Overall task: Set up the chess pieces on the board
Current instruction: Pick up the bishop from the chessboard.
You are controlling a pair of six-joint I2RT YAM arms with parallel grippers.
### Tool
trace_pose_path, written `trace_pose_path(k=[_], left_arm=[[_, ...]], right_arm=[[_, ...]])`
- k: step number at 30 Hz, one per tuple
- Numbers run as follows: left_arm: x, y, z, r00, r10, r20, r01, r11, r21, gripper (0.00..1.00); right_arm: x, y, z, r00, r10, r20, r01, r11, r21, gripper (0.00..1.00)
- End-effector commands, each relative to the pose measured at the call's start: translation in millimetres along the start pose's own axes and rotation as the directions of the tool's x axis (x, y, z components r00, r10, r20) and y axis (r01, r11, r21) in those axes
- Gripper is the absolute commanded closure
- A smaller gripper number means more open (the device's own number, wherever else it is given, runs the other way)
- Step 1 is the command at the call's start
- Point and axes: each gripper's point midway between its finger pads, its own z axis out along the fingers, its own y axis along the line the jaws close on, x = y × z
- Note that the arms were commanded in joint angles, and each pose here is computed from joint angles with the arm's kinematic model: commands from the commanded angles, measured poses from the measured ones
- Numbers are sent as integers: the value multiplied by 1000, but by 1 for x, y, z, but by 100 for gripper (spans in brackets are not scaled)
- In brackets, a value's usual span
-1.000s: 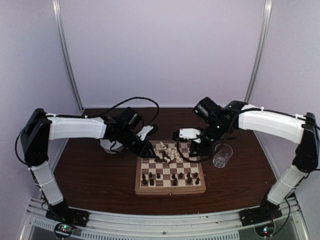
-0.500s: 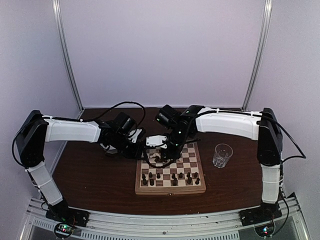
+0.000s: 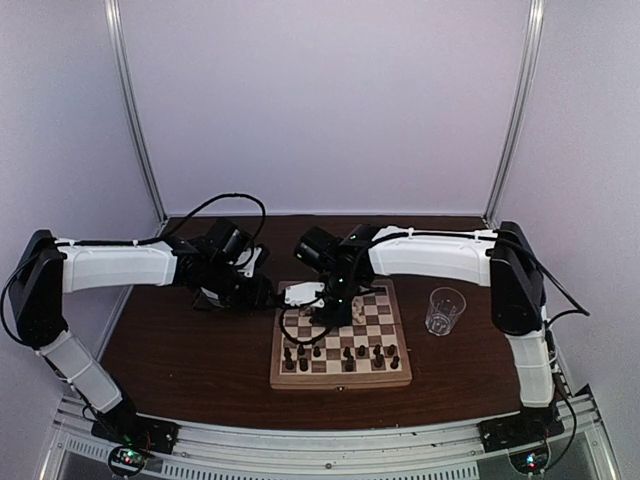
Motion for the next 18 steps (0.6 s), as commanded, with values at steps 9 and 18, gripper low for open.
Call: trace_pose_path(k=[9,18], left_arm=[[-6,-2,-2,999,-8,34,7,1000,14,57],[-3,-2,-1,999,-6,32,5,1000,22,57]], right_arm=[[17,-8,20,995,37,-94,-33,998,47,81],[18,-9,25,992,51,-113,-46,998,47,76]])
